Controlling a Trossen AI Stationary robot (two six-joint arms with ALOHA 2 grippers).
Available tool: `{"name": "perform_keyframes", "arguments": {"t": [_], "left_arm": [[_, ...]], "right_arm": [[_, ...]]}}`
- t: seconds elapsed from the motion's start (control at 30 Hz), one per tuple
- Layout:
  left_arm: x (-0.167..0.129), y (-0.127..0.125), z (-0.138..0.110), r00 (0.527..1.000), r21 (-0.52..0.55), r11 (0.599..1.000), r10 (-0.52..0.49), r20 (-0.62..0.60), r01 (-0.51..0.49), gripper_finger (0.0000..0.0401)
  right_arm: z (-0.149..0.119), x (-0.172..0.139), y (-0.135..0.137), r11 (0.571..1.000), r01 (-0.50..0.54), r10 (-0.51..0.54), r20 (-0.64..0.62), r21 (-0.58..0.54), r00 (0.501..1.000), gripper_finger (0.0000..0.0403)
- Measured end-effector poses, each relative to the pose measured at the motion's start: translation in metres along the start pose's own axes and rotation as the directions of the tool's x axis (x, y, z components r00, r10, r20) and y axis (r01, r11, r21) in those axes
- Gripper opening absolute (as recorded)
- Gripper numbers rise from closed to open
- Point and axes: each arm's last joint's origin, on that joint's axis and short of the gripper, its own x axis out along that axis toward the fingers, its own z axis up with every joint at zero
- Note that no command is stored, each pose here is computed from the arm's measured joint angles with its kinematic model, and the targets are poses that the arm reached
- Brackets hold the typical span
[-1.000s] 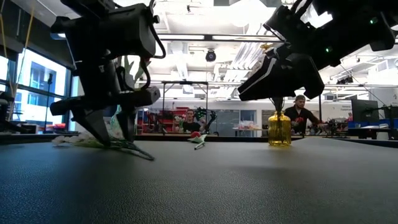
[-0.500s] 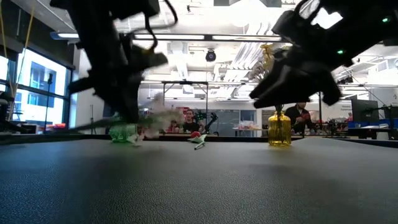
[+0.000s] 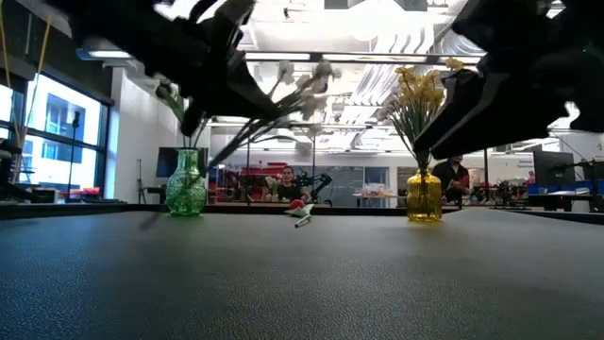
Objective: Sort flowers into vase by color
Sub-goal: Put the white flowers into the yellow flower vase
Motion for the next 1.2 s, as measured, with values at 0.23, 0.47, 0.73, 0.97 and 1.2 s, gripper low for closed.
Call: {"name": "perform_keyframes", "arguments": {"t": [0.23,0.47,0.73,0.97,1.2], "left_arm": [[0.008,0.023,0.013,0.947,0.132,0.966,-0.246,0.206,0.223,0.0],[0.009,0.021,0.034,0.824,0.306,0.869,-0.476,0.307,0.388,0.0],[0.008,0.01,0.046,0.736,0.498,0.75,-0.615,0.282,0.436,0.0],[0.005,0.003,0.042,0.721,0.574,0.704,-0.642,0.262,0.418,0.0],[0.001,-0.004,0.037,0.707,0.614,0.674,-0.661,0.252,0.411,0.0]], "right_arm": [[0.003,-0.013,0.017,0.99,0.051,-0.063,0.086,0.131,0.994,0.0197],[0.008,-0.01,0.01,0.934,0.146,-0.195,0.123,0.326,0.973,0.0197],[0.036,0.003,-0.02,0.848,0.062,-0.244,0.285,0.526,0.927,0.02],[0.057,0.004,-0.039,0.895,-0.063,-0.173,0.475,0.442,0.863,0.0251],[0.064,0.006,-0.039,0.936,-0.048,-0.14,0.492,0.35,0.859,0.0261]]}}
